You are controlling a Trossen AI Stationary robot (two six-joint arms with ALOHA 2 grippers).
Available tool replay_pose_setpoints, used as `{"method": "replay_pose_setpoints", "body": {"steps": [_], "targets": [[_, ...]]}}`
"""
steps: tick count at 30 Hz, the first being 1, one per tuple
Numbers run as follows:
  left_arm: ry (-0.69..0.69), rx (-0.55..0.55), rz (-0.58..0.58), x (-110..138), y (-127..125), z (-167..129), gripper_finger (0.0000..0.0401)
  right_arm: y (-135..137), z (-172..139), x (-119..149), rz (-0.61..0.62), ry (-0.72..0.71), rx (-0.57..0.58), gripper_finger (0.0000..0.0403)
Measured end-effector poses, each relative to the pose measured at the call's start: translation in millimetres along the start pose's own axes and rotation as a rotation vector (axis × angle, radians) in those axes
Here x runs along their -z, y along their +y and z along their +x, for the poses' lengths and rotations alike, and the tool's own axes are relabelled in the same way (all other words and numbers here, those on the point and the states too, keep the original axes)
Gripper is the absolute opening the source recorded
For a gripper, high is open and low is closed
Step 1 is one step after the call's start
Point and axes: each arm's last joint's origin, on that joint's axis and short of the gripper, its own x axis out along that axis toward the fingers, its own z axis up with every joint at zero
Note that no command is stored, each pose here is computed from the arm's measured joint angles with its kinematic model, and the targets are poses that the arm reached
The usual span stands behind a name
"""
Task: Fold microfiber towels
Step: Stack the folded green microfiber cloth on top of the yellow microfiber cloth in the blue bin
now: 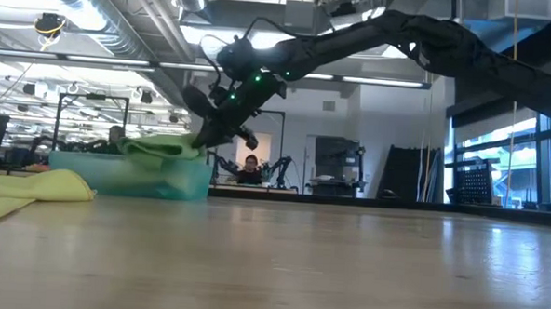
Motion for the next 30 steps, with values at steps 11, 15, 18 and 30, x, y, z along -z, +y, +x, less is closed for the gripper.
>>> {"method": "replay_pose_setpoints", "body": {"steps": [11,15,18,30], "targets": [[0.0,0.0,-0.003,0.0,0.0,0.0,0.0126,-24.0,11.1,3.1,0.029,0.06,-0.076,0.0047],[0.0,-0.002,-0.002,0.0,0.1,0.0,0.0126,-21.5,18.0,12.9,0.022,0.105,-0.112,0.0063],[0.001,-0.003,0.001,0.3,0.2,0.0,0.0126,-16.8,20.3,14.9,-0.034,0.089,-0.124,0.0065],[0.008,-0.005,0.014,1.4,0.6,0.0,0.0126,-19.2,1.5,-12.4,-0.128,-0.024,-0.098,0.0067]]}}
